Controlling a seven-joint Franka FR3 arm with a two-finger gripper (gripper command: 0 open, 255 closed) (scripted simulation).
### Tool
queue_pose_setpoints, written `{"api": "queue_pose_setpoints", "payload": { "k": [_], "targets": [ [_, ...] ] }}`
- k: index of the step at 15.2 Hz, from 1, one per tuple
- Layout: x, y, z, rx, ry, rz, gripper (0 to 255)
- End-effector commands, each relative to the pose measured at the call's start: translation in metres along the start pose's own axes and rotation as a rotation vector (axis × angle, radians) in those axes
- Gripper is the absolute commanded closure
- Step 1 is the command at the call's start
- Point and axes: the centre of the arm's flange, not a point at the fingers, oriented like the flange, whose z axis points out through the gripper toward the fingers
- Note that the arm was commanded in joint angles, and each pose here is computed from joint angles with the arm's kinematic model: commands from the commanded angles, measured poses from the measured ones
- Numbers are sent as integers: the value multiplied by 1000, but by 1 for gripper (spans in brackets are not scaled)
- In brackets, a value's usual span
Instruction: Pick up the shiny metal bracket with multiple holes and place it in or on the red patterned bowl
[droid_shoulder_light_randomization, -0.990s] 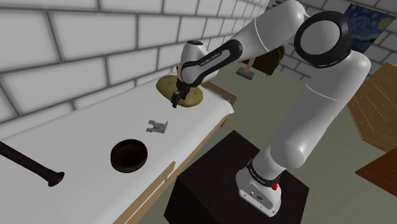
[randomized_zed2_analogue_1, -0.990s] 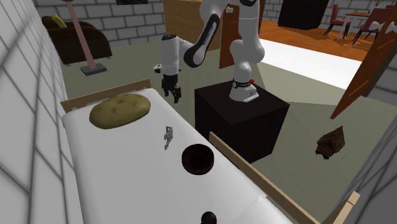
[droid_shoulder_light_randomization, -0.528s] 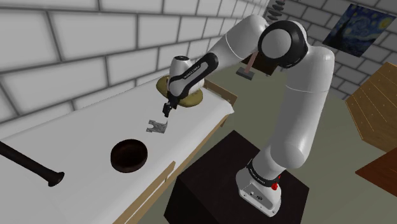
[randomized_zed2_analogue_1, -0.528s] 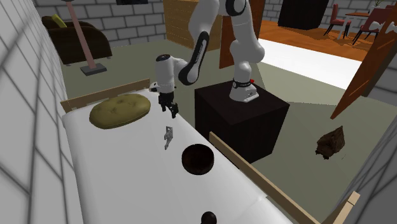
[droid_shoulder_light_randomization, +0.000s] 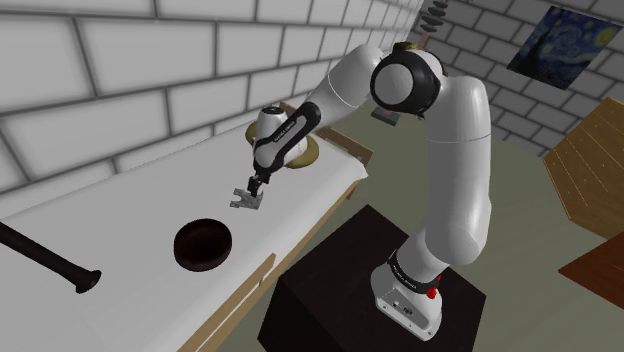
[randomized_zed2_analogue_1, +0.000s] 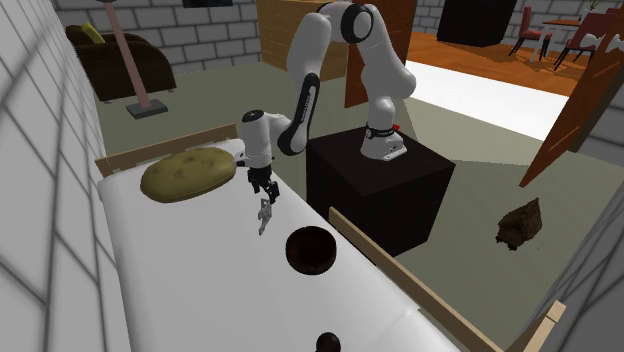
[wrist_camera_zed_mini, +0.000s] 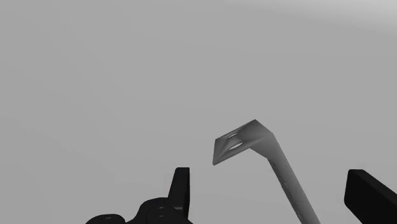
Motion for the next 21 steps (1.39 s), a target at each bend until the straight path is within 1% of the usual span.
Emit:
{"api": "queue_pose_setpoints", "payload": {
  "k": [1,4,11,12,21],
  "targets": [
    [1,0,11,0,0,0,0],
    [1,0,25,0,0,0,0],
    [1,0,25,0,0,0,0],
    [1,0,25,0,0,0,255],
    [1,0,25,0,0,0,255]
  ]
}}
